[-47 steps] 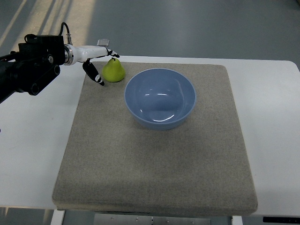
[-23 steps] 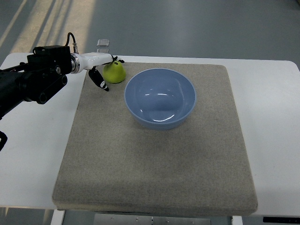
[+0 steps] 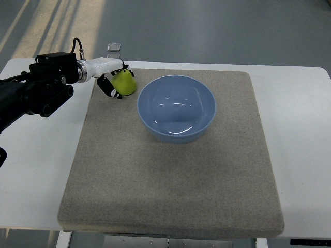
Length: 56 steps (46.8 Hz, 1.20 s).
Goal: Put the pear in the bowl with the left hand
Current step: 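Close the left hand fingers around the green pear, then lift the pear upward with the left hand, then carry the pear over the blue bowl and lower it inside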
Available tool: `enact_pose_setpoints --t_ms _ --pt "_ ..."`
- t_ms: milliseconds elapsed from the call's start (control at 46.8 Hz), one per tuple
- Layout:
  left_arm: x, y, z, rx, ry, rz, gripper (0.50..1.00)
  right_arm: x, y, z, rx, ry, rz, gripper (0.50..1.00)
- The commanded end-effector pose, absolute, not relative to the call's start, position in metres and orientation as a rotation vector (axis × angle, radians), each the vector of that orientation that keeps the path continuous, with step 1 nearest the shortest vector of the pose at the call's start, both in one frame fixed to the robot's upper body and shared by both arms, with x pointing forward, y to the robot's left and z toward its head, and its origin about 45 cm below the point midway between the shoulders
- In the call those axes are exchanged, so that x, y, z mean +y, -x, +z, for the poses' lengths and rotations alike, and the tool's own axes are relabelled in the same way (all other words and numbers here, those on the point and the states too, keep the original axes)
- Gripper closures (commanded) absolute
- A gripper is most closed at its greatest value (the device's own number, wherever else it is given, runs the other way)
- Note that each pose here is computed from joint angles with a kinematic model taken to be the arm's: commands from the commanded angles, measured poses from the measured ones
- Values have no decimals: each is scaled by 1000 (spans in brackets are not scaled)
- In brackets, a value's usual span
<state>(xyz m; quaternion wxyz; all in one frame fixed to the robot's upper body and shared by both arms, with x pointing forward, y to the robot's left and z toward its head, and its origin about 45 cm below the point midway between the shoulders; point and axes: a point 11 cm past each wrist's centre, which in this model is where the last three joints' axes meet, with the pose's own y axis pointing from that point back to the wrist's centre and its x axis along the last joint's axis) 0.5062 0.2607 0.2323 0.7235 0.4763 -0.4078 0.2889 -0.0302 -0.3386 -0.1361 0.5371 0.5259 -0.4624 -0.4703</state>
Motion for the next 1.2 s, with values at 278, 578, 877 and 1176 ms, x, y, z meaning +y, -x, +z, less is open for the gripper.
enact_pose_setpoints --t_ms 278,578,877,1176 --pt "261 -509 254 -923 -1006 657 1000 -339 30 -136 -1101 -1252 -1119 574" --pt "270 -514 298 -873 -963 657 1000 -339 30 -136 -1101 -1252 -1119 574" --pt "238 -486 350 -955 -802 538 1000 -339 30 -136 -1101 -1252 -1119 574" --pt "173 -443 342 -984 -681 320 1000 -339 30 -136 -1101 -1252 -1119 574"
